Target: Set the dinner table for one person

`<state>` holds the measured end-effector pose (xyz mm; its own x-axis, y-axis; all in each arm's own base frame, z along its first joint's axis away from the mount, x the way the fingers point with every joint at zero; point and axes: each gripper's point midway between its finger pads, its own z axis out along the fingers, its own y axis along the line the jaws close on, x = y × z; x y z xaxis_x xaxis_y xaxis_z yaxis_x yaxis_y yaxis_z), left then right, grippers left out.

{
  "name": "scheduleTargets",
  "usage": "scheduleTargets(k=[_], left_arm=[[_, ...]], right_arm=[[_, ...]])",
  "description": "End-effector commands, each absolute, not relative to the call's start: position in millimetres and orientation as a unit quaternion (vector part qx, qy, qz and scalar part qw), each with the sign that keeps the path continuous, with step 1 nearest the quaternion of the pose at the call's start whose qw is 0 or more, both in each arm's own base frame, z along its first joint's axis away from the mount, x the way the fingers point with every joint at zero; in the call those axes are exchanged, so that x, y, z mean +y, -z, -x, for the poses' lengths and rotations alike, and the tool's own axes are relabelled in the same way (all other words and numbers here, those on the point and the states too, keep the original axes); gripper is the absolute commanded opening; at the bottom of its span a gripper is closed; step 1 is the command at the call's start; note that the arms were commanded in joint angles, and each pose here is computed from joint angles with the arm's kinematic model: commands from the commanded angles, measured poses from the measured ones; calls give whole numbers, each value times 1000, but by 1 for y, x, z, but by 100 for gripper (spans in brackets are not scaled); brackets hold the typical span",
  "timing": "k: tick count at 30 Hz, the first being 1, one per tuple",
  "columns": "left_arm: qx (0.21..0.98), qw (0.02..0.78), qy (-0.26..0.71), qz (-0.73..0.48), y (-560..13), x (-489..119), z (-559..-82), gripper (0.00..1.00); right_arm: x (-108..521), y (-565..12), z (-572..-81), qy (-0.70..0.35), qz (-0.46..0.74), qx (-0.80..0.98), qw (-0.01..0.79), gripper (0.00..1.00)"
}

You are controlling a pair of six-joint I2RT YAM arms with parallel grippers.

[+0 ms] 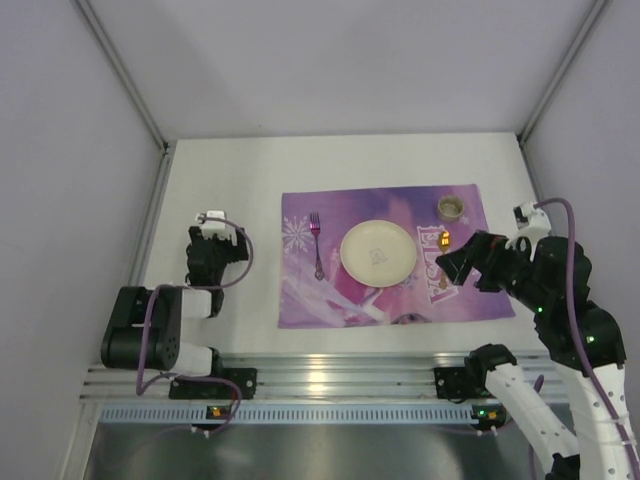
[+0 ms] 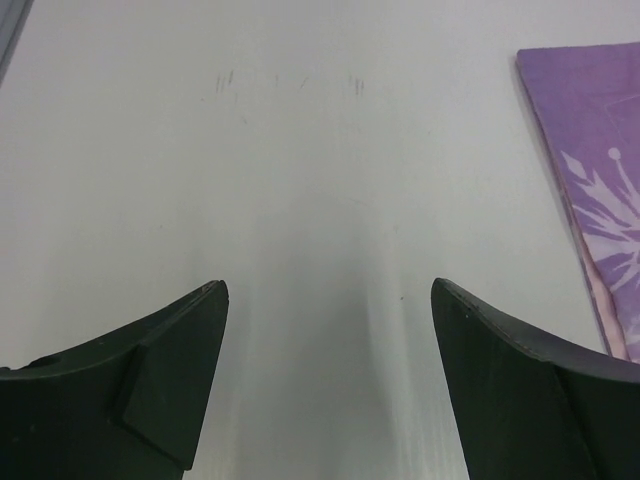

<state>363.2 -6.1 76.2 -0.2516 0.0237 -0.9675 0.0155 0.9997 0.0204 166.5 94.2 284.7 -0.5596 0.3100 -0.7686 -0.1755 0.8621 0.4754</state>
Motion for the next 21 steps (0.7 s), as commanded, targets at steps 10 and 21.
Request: scheduleTargets(k=[10, 21], left_arm=[[766, 643, 17, 3, -79, -8, -393, 97], [761, 649, -1, 26, -82, 1, -393, 98]], right_arm=[[98, -302, -163, -274, -5, 810, 518, 100], [94, -306, -177, -262, -8, 800, 540, 100]])
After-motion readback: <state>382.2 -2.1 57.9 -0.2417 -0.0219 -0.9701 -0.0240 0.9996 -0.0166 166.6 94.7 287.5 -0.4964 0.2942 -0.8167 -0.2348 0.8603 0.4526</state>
